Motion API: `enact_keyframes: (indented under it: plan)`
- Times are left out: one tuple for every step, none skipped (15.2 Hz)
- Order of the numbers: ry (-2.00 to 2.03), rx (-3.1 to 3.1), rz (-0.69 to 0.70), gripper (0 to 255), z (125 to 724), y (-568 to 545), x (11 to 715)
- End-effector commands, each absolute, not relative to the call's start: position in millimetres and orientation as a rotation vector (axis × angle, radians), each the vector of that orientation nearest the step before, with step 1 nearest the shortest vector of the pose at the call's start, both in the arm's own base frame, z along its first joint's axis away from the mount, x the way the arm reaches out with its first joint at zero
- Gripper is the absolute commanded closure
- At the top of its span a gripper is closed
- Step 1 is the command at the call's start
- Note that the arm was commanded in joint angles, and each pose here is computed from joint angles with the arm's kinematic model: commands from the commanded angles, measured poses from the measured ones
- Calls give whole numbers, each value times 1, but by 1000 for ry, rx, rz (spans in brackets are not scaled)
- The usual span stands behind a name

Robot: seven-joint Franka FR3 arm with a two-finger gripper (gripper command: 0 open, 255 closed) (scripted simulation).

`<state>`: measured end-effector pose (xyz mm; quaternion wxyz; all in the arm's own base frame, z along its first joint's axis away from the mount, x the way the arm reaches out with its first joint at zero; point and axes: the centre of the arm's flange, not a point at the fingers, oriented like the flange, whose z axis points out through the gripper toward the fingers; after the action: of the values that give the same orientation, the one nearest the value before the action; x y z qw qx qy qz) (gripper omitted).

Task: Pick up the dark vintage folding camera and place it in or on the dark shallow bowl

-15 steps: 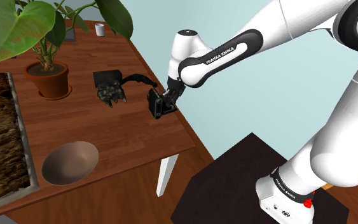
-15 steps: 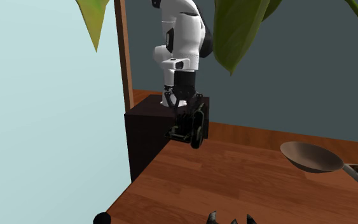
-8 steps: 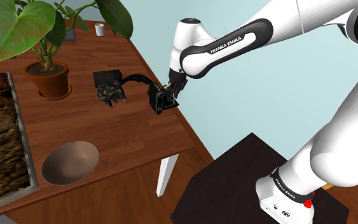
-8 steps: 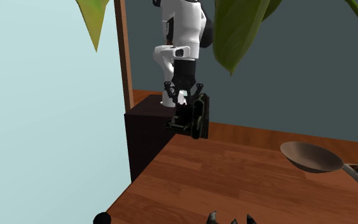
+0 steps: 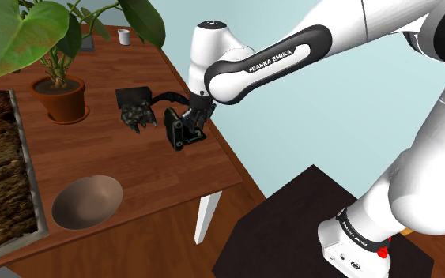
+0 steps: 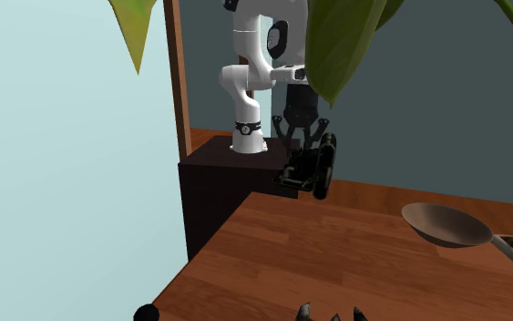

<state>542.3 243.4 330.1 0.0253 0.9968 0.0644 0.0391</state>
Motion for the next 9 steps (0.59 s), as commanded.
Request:
enact_keyframes:
  plan:
    - [197,3083,124,255,335,272,538]
    - [197,3083,124,255,335,285,537]
    - [197,3083,124,255,335,298,535]
    - [197,3083,124,255,336,311,534]
    - [197,3083,124,255,336,324,532]
    - [197,3083,124,255,337,337,531]
    - [197,3083,124,255,337,350,529]
    - [197,3083,124,255,338,363,528]
    - [197,3083,124,255,338,376,526]
